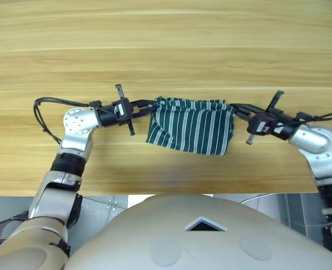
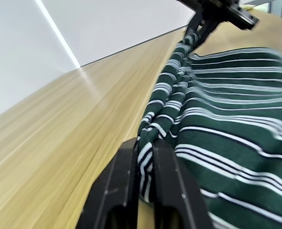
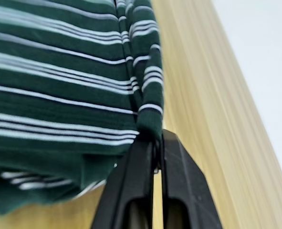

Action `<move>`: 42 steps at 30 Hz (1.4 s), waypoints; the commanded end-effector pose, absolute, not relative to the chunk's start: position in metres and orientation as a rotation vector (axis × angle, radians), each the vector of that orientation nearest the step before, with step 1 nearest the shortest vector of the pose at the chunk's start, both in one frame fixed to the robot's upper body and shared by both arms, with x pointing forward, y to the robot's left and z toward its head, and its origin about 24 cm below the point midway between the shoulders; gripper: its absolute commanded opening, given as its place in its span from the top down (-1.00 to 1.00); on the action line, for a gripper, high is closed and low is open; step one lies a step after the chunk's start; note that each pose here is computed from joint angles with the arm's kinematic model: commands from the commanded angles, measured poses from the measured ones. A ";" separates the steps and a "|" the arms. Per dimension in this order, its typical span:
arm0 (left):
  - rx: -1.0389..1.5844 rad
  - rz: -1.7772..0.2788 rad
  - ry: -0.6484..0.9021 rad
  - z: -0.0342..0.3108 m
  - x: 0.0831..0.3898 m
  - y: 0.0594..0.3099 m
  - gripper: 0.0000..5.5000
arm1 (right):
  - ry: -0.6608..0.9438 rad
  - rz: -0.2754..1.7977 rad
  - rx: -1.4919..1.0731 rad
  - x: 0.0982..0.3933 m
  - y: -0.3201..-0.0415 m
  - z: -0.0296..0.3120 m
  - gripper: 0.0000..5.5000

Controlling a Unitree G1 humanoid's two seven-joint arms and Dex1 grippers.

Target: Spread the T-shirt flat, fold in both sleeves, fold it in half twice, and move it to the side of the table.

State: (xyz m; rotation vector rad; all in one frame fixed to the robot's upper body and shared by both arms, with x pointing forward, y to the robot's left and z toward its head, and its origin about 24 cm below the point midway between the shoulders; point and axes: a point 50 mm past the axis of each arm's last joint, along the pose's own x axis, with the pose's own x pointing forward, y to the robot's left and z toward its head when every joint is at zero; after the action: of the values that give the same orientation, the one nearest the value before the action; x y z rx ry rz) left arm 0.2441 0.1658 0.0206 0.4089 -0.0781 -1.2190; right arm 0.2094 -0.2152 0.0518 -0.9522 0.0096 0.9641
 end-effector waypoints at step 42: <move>-0.211 -0.659 0.058 0.044 0.356 0.164 0.03 | 0.189 0.505 -0.217 0.289 -0.233 0.010 -0.72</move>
State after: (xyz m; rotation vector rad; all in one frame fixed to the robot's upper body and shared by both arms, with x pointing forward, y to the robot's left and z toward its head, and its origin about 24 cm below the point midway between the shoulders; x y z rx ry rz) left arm 0.3491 0.1684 0.0331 -0.1289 0.1136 -0.6570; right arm 0.2838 -0.2348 0.0030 -0.2359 0.2329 0.5038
